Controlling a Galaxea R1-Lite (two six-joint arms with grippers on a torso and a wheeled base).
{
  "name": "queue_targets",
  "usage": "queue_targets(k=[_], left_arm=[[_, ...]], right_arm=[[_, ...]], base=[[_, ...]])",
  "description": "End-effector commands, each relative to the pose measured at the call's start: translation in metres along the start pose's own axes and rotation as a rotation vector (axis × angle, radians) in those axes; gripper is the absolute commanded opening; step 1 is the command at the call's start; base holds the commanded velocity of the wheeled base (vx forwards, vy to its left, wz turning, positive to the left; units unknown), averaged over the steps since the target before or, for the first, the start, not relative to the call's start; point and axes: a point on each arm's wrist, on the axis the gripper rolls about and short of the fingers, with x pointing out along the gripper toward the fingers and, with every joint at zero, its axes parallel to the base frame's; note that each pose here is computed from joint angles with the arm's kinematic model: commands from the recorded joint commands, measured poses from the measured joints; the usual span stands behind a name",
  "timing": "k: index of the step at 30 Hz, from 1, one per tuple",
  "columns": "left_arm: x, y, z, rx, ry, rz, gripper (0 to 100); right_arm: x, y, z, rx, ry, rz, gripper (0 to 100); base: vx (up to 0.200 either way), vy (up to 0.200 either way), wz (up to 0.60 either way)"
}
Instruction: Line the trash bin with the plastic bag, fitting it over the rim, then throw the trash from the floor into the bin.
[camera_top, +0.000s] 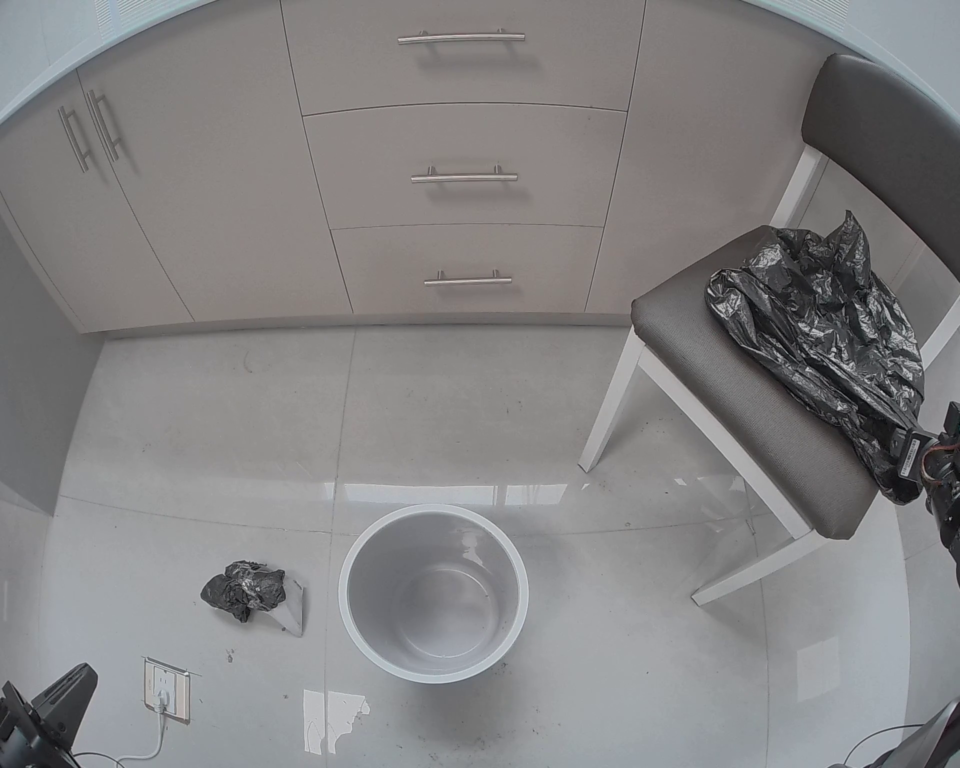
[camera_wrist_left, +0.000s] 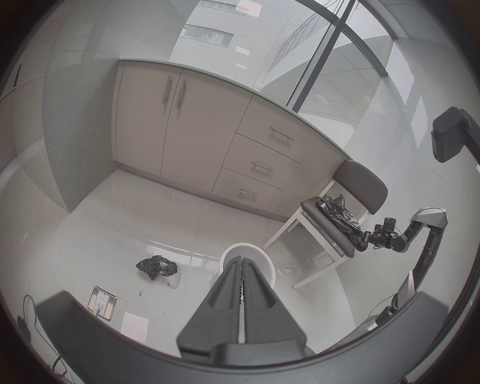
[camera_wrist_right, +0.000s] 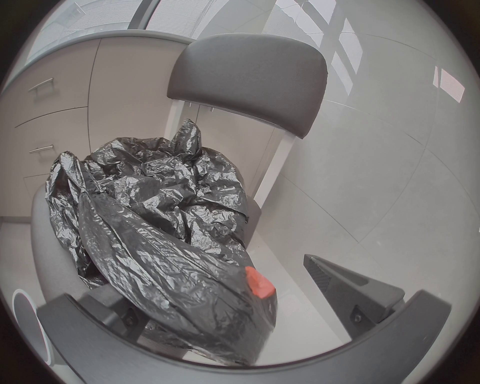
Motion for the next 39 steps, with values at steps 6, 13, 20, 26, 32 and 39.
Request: queue_targets(k=[6,13,20,26,32,39], left_arm=[[0.000,0.000,-0.001,-0.001,0.003,-0.002,0],[-0.001,0.000,-0.001,0.001,-0.004,-0.004,0],[-0.001,0.000,-0.001,0.001,-0.004,-0.004,0],[-0.001,0.000,-0.001,0.002,-0.006,-0.005,0],[-0.002,0.000,-0.002,0.003,-0.011,-0.007,0],[-0.003,0.000,-0.002,0.005,-0.018,-0.009,0]], right_arm=[[0.005,-0.007,-0.002,-0.037,0.008,-0.027,100],[0.010,-0.005,-0.005,-0.069,0.020,-0.028,100],[0.024,0.001,-0.011,-0.063,-0.005,-0.031,100],[0.036,0.004,-0.021,-0.054,-0.004,-0.035,0],[0.043,0.001,-0.021,-0.040,-0.022,0.015,0],[0.041,-0.001,-0.007,-0.017,-0.077,0.023,0]], base=[[0.000,0.000,0.00],[0.000,0.000,0.00],[0.000,0.000,0.00],[0.000,0.000,0.00],[0.000,0.000,0.00],[0.000,0.000,0.00]])
